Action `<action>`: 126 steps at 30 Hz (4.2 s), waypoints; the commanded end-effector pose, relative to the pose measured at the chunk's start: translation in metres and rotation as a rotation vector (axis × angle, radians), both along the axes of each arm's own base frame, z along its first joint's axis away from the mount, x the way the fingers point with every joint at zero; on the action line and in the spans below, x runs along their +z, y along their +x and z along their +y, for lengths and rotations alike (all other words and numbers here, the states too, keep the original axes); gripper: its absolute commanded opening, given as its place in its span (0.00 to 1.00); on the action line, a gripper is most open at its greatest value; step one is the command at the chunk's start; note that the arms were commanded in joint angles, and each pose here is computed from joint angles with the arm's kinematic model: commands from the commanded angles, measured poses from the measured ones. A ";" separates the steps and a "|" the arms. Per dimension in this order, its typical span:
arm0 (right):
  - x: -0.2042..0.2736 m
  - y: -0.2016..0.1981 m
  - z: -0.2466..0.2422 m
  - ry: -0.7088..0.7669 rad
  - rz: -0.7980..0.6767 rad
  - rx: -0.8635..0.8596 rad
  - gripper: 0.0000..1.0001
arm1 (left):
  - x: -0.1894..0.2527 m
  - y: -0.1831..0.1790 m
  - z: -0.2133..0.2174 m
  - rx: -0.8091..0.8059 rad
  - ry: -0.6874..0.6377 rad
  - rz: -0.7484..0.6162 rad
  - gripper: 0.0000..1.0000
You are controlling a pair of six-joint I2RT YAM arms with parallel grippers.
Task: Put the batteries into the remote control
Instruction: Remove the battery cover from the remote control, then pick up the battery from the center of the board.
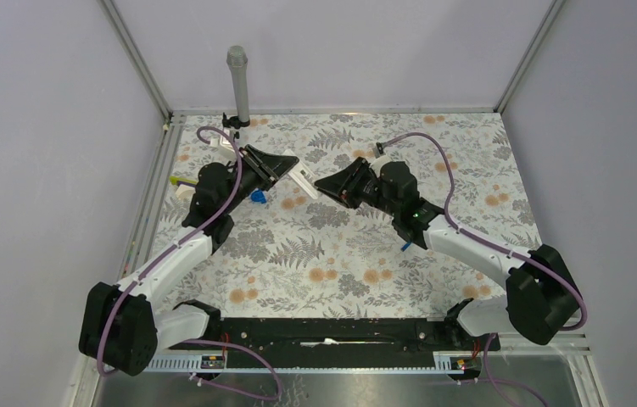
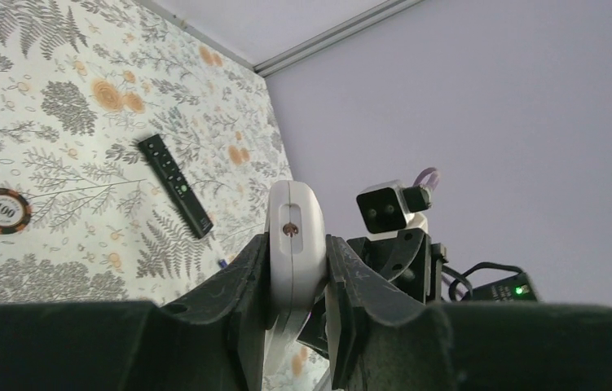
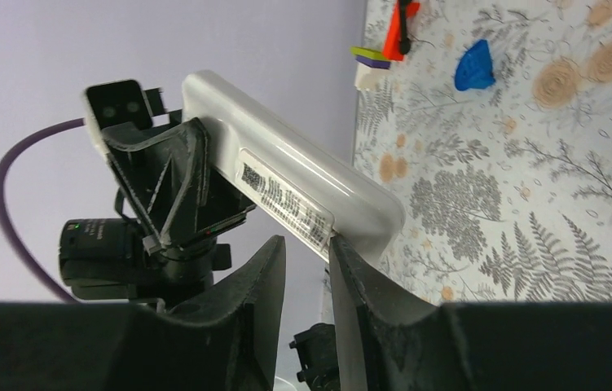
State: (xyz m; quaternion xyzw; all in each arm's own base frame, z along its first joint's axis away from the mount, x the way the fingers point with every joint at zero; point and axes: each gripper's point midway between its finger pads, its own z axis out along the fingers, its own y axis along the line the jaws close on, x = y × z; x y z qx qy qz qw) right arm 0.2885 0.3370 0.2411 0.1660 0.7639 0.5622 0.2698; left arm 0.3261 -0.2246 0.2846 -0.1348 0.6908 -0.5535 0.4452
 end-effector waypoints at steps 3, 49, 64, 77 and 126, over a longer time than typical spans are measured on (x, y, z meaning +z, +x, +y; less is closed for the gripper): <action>0.025 -0.009 0.012 0.116 -0.119 0.064 0.34 | 0.070 -0.047 -0.030 -0.250 -0.219 -0.088 0.00; 0.009 -0.004 -0.013 0.015 -0.189 0.018 0.35 | -0.014 -0.006 0.000 -0.010 0.223 0.047 0.00; -0.098 0.004 -0.042 -0.277 -0.080 0.027 0.37 | -0.108 0.001 -0.005 -0.049 0.335 0.197 0.00; -0.149 0.006 -0.094 -0.623 -0.006 0.016 0.53 | -0.121 0.000 0.014 -0.014 0.490 0.179 0.00; -0.243 0.030 -0.267 -1.180 0.396 0.030 0.42 | 0.026 -0.030 0.016 -0.158 0.332 -0.281 0.00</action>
